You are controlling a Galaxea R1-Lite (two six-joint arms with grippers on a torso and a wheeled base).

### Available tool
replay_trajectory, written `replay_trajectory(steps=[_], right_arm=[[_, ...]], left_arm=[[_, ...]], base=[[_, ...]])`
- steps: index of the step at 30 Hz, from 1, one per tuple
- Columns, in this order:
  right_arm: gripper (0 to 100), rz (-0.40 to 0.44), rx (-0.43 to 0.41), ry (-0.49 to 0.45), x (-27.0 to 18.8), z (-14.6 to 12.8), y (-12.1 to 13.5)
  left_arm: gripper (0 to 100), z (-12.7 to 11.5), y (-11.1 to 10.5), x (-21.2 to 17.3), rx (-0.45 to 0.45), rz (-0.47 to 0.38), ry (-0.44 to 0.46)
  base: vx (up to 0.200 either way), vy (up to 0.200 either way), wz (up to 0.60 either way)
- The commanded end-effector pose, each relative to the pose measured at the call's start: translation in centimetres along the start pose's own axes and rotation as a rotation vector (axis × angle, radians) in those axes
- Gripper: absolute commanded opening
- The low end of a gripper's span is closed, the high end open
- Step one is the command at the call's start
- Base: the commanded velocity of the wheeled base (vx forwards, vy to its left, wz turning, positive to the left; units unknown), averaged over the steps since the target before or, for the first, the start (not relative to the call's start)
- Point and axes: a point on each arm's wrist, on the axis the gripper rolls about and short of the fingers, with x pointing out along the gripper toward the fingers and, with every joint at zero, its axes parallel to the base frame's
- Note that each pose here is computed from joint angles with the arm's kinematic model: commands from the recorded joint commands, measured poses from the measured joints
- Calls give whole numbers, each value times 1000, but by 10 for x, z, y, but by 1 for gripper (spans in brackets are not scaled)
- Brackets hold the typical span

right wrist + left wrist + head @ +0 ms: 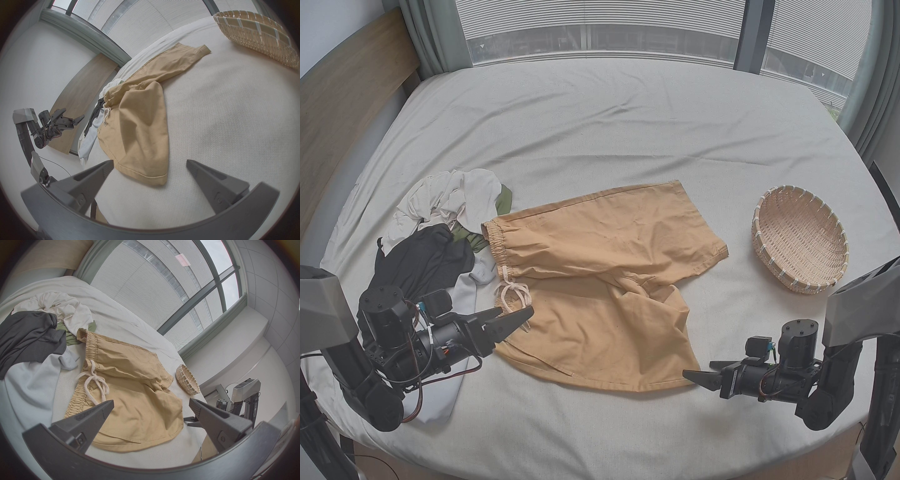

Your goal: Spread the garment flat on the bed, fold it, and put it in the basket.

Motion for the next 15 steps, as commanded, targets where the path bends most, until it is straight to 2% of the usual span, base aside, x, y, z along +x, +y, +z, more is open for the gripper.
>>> replay_trajectory(steps=[1,7,15], right_arm=[[0,-3,8,23,7,-6,-4],[0,12,2,36,7,-8,1],[0,8,-8,-40,-31,10,15]], left_arm=[[100,-1,0,0,-3,0,5],[100,-2,0,-1,-4,4,6],[100,-2,0,-1,-5,4,8]], base=[[0,0,0],[0,0,0],[0,0,0]])
